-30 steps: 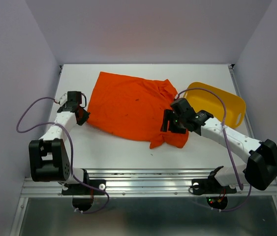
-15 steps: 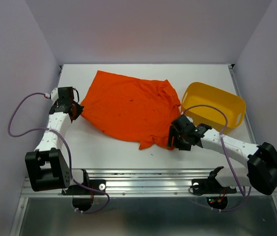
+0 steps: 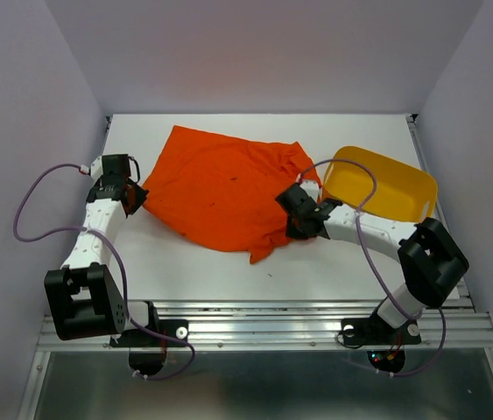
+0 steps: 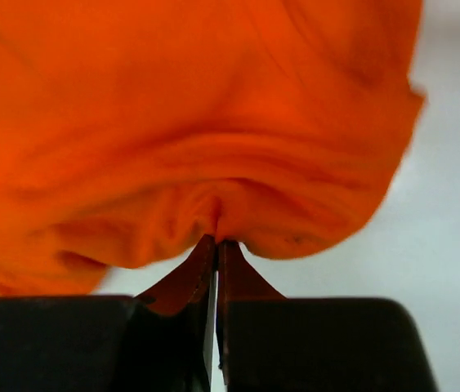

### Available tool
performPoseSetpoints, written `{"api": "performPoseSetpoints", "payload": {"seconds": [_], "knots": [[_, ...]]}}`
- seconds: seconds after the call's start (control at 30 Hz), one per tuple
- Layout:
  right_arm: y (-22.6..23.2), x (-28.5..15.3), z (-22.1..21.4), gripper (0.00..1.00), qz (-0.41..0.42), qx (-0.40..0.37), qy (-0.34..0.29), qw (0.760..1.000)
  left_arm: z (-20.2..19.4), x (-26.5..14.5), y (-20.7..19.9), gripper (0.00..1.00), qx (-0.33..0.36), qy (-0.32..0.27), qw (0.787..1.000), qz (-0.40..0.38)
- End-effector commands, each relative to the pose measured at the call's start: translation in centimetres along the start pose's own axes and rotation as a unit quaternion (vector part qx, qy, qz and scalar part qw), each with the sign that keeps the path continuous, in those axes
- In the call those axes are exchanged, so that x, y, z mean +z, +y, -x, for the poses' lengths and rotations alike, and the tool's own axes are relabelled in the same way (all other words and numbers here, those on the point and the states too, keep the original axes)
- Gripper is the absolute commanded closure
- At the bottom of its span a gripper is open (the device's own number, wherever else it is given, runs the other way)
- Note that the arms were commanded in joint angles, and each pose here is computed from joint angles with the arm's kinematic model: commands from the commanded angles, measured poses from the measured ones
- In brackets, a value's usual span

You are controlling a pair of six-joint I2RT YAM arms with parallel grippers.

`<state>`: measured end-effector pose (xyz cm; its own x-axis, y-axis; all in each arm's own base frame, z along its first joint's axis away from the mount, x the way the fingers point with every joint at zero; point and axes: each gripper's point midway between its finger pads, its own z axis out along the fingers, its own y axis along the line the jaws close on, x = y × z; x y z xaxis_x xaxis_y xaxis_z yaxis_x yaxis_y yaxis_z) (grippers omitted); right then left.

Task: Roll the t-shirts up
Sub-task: Flatten out the T-shirt at the center of the board.

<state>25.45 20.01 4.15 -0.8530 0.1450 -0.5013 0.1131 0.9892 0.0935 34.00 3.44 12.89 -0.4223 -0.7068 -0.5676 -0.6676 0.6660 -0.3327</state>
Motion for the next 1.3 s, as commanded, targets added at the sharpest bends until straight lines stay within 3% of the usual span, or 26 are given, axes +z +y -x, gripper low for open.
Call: {"api": "performPoseSetpoints", "payload": {"seconds": [0.0, 0.17, 0.33, 0.53, 0.63, 0.7, 0.77, 0.8, 0.83, 0.9, 1.1, 1.27], "knots": [[4.5, -3.0, 9.9, 0.99, 0.036, -0.028, -0.126, 0.991, 3.7, -2.3, -0.8, 1.00, -0.003, -0.046, 0.999, -0.015], [8.4, -10.8, 17.1, 0.99, 0.104, -0.037, -0.196, 0.974, 7.8, -4.1, -0.9, 1.00, -0.016, -0.081, 0.996, -0.026], [7.5, -15.8, 16.9, 0.99, 0.140, -0.060, -0.186, 0.971, 9.4, -4.7, -0.2, 1.00, -0.022, -0.091, 0.995, -0.028], [3.7, -19.8, 12.9, 0.99, 0.157, -0.058, -0.138, 0.976, 8.8, -5.3, 0.5, 1.00, -0.023, -0.090, 0.995, -0.034], [3.1, -19.0, 10.5, 0.99, 0.163, -0.068, -0.101, 0.979, 8.0, -4.9, 0.6, 1.00, -0.025, -0.084, 0.995, -0.041], [3.0, -17.5, 9.7, 0.94, 0.147, -0.077, -0.082, 0.983, 7.5, -4.5, 0.4, 1.00, -0.026, -0.076, 0.996, -0.047], [2.4, -14.4, 9.1, 0.81, 0.107, -0.085, -0.054, 0.989, 6.7, -3.7, 0.3, 1.00, -0.027, -0.060, 0.997, -0.051], [2.5, -13.3, 9.3, 0.61, 0.098, -0.090, -0.050, 0.990, 6.3, -3.1, 0.4, 1.00, -0.026, -0.052, 0.997, -0.049], [2.4, -12.1, 9.5, 0.52, 0.086, -0.092, -0.045, 0.991, 6.4, -3.1, 0.3, 1.00, -0.026, -0.053, 0.997, -0.052], [2.0, -9.2, 10.5, 0.44, 0.051, -0.088, -0.033, 0.994, 6.1, -2.3, 0.3, 1.00, -0.020, -0.042, 0.998, -0.048], [2.9, -7.2, 10.2, 0.35, 0.054, -0.075, -0.014, 0.996, 5.5, -1.9, 0.7, 1.00, -0.016, -0.036, 0.998, -0.043], [1.9, -6.1, 5.9, 0.38, 0.079, -0.042, 0.019, 0.996, 4.7, -1.7, 1.3, 1.00, -0.015, -0.031, 0.999, -0.040]]}}
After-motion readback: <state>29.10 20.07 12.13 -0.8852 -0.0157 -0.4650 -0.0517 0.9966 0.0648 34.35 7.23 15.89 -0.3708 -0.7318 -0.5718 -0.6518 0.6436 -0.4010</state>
